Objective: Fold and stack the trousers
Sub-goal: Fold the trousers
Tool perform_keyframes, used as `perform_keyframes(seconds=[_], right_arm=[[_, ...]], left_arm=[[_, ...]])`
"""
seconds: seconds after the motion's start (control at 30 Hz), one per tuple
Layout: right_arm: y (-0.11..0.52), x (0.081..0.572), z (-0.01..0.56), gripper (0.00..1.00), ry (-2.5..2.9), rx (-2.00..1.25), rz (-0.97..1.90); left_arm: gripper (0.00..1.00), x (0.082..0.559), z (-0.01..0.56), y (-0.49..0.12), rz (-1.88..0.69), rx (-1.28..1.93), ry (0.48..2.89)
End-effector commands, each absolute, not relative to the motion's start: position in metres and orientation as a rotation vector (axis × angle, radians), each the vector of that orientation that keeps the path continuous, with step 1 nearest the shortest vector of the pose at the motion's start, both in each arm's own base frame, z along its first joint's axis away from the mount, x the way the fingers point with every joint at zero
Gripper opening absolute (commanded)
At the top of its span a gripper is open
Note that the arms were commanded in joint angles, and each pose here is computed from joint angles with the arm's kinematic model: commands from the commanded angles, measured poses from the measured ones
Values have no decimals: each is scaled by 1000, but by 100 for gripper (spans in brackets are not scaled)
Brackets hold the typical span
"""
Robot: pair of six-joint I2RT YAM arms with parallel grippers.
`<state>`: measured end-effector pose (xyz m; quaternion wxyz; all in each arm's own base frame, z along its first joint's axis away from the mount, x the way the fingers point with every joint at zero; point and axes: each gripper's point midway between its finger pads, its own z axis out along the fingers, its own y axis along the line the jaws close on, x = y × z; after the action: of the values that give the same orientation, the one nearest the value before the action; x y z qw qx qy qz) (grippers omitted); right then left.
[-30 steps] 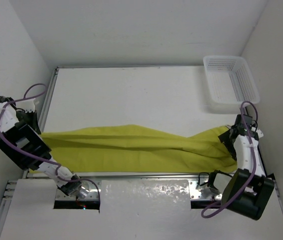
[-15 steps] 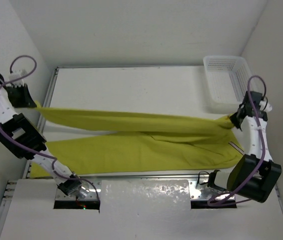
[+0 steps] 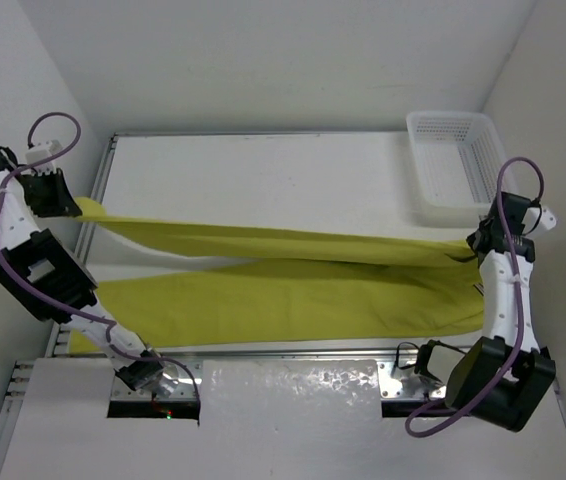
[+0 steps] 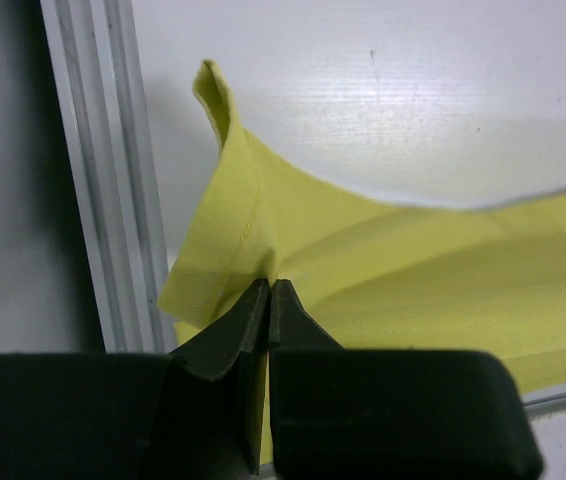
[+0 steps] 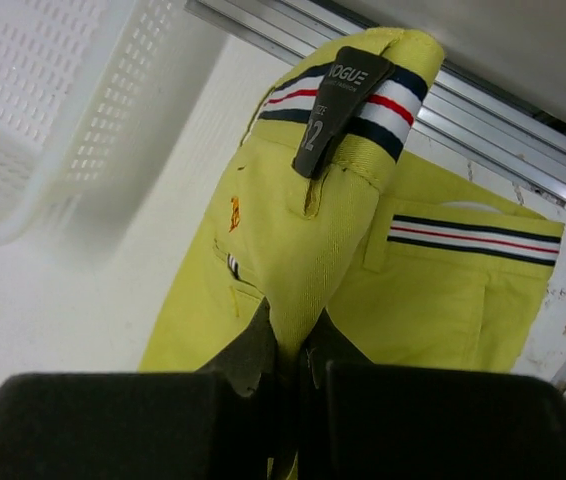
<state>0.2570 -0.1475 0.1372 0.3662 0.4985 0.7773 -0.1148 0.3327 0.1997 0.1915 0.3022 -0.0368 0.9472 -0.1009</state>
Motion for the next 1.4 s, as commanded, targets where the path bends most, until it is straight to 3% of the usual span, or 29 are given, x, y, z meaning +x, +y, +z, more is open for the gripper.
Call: perform_keyframes(seconds=[0.0, 0.17, 0.27, 0.37, 0.4, 0.43, 0.53, 0.67, 1.0, 1.17, 1.2, 1.23, 1.27, 1.3, 1.33, 1.37], right_arm=[[-182, 275, 172, 0, 1827, 1236, -394], [-197, 305, 210, 0, 1796, 1191, -391], [-198, 290, 203, 0, 1805, 1257, -402], [-183, 243, 153, 0, 1816, 1421, -379], [-168, 218, 109, 0, 1856, 1523, -371], [-160, 200, 89, 0, 1864, 1580, -373], [-145, 151, 33, 0, 1839, 1762, -394], [-140, 138, 8, 0, 1918, 1753, -428], [-176, 164, 57, 0, 1912, 1602, -540], [-168, 155, 46, 0, 1941, 1642, -534], [-164, 148, 37, 3, 1968, 1653, -549], [-163, 143, 34, 14, 1980, 1656, -564], [-162, 138, 31, 47, 1988, 1662, -584], [-159, 129, 27, 64, 2006, 1678, -612], [-161, 123, 28, 76, 1998, 1688, -655], [-163, 121, 30, 84, 1996, 1687, -678]], left_arm=[[0, 330, 220, 241, 13, -38, 2436], [0, 338, 247, 249, 39, -18, 2414], [0, 322, 258, 256, 96, -18, 2454], [0, 275, 232, 259, 142, -79, 2572], [0, 253, 222, 265, 177, -110, 2611], [0, 226, 182, 251, 97, -149, 2712], [0, 166, 136, 243, 192, -194, 2829], [0, 116, 87, 242, 187, -281, 2952], [0, 118, 96, 248, 128, -249, 2939], [0, 92, 90, 238, 153, -187, 3054], [4, 84, 79, 233, 138, -165, 3091], [11, 69, 74, 234, 173, -171, 3162], [19, 61, 68, 231, 163, -158, 3200], [31, 53, 58, 224, 116, -153, 3242], [35, 46, 55, 223, 94, -169, 3264], [46, 42, 54, 223, 85, -176, 3283]])
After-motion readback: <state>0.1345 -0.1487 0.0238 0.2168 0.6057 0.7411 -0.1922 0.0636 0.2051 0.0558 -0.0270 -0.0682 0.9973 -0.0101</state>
